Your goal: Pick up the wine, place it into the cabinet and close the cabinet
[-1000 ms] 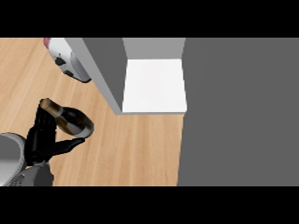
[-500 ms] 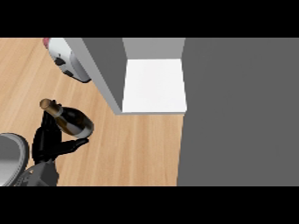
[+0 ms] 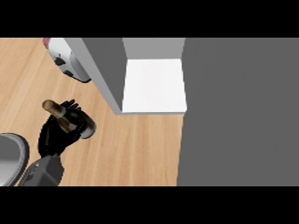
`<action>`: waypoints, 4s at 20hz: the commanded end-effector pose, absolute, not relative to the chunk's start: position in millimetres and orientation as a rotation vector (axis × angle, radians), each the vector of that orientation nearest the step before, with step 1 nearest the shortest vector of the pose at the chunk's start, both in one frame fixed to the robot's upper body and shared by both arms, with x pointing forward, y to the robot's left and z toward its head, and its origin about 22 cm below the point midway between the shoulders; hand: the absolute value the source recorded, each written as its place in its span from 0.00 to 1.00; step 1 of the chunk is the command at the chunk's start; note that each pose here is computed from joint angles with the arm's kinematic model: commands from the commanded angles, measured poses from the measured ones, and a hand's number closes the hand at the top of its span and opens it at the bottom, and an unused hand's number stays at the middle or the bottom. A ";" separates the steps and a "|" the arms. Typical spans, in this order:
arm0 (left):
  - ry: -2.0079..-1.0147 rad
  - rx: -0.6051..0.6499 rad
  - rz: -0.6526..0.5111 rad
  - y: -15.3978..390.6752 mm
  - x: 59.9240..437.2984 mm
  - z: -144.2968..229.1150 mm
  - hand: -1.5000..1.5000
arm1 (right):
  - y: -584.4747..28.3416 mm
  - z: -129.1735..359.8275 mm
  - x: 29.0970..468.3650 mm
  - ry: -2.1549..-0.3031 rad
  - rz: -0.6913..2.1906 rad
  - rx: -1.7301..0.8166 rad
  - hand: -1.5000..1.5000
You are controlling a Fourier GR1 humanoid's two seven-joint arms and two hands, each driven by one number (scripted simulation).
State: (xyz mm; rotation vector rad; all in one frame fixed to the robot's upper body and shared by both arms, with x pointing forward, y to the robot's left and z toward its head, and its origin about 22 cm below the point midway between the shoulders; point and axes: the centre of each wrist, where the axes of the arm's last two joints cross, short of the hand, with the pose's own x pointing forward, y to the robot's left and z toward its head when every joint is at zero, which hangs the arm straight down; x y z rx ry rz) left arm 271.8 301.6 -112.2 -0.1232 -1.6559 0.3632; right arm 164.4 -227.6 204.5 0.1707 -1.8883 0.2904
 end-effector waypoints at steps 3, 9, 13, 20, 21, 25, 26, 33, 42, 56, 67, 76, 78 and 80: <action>-1.684 -0.192 0.244 300.3 270.3 -110.7 1.00 | -225.6 211.3 133.6 -1.938 0.267 0.225 0.00; -1.765 -0.049 0.063 286.7 272.1 -122.4 1.00 | -230.9 216.6 145.0 -1.929 0.297 0.234 0.00; -1.775 -0.078 0.083 294.8 253.6 -120.4 1.00 | -226.8 212.0 135.2 -1.925 0.293 0.243 0.00; -1.855 -0.018 0.052 321.6 221.6 -93.7 1.00 | -237.0 218.5 140.1 -1.923 0.302 0.244 0.00; -1.862 -0.003 0.066 317.9 216.2 -95.1 1.00 | -235.4 214.6 132.0 -1.938 0.272 0.236 0.00; -1.950 0.056 0.089 300.7 203.2 -80.9 1.00 | -241.7 207.8 144.4 -1.927 0.265 0.228 0.00; -1.978 0.017 0.095 297.3 226.5 -52.6 1.00 | -228.4 208.7 139.3 -1.927 0.270 0.255 0.00; -1.935 -0.212 0.083 268.6 218.0 -2.7 1.00 | -228.6 210.6 136.9 -1.911 0.267 0.268 0.00; -1.929 -0.184 0.021 213.4 208.9 42.3 1.00 | -223.6 211.8 132.1 -1.907 0.278 0.258 0.00; -1.912 -0.338 0.016 102.2 227.2 126.8 1.00 | -233.3 205.8 139.7 -1.912 0.296 0.243 0.00; -1.918 -0.236 0.025 62.1 261.2 132.7 1.00 | -242.7 211.0 125.0 -1.925 0.326 0.264 0.00; -1.935 -0.158 0.027 51.9 282.5 134.4 1.00 | -237.2 206.3 134.4 -1.930 0.298 0.257 0.00; -1.918 -0.180 0.021 48.3 279.3 133.0 1.00 | -236.4 206.1 145.4 -1.939 0.275 0.261 0.00; -1.927 -0.161 0.078 59.1 288.0 122.2 1.00 | -245.2 208.0 126.7 -1.930 0.303 0.252 0.00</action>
